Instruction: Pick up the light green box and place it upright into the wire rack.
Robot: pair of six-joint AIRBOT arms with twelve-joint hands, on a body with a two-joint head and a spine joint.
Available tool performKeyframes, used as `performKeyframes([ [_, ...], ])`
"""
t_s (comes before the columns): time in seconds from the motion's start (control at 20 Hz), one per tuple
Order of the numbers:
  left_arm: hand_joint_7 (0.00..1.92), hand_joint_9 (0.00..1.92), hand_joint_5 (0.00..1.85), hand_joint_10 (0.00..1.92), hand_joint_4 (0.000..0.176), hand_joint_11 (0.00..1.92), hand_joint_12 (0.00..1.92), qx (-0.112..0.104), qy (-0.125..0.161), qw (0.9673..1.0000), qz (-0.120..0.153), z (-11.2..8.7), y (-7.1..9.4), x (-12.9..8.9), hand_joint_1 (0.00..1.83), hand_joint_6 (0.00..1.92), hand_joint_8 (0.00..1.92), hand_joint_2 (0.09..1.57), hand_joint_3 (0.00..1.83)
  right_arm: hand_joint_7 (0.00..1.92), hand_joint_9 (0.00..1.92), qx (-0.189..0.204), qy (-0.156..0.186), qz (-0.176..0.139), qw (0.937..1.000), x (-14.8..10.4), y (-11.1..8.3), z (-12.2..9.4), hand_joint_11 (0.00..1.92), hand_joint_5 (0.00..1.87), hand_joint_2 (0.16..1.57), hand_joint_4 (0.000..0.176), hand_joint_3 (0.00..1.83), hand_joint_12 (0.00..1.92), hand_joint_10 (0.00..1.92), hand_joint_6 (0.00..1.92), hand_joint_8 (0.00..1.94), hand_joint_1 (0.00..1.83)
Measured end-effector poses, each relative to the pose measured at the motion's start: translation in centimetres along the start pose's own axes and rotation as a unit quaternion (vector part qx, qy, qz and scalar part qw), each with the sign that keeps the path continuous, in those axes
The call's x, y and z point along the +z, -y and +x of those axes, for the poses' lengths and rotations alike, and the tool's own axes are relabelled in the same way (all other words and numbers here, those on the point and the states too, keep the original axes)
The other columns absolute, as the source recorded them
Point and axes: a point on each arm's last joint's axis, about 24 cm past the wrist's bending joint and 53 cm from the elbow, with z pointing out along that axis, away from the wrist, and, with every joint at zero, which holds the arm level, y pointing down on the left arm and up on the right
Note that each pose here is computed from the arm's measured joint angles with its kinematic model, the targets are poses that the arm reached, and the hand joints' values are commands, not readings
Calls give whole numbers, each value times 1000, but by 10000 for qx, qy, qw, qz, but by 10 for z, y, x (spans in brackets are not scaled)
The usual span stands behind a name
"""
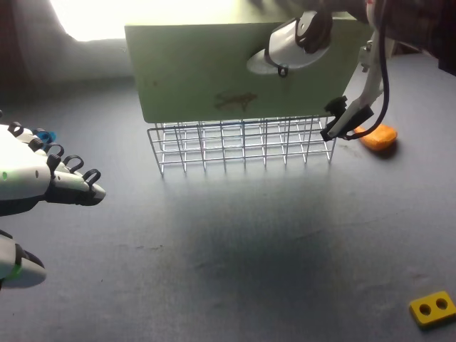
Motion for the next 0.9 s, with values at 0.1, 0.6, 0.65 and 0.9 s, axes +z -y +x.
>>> performKeyframes([
  [0.1,156,176,131,5,7,0,767,2,-3,10000,-3,0,0,0,522,3,4,1267,1,913,721,-29,-2,27,10000,2,3,2,449,893,1165,0,0,1706,1440,1014,1215,1362],
  [0.6,178,189,143,4,6,0,778,17,-12,10000,3,0,1,1,582,4,4,1241,0,898,699,17,-101,296,9995,11,29,18,409,933,1166,0,0,1759,1467,965,1213,1359],
  [0.65,178,191,146,5,4,0,778,17,-8,10000,5,0,1,1,586,5,3,1238,0,911,694,24,-108,290,9995,11,29,19,405,949,1162,0,0,1778,1463,937,1207,1361],
  [0.9,159,181,129,0,7,0,780,9,-14,10000,-18,0,-1,1,553,0,0,1245,0,910,705,34,-98,282,9995,14,27,20,423,948,1160,0,0,1775,1469,918,1213,1362],
])
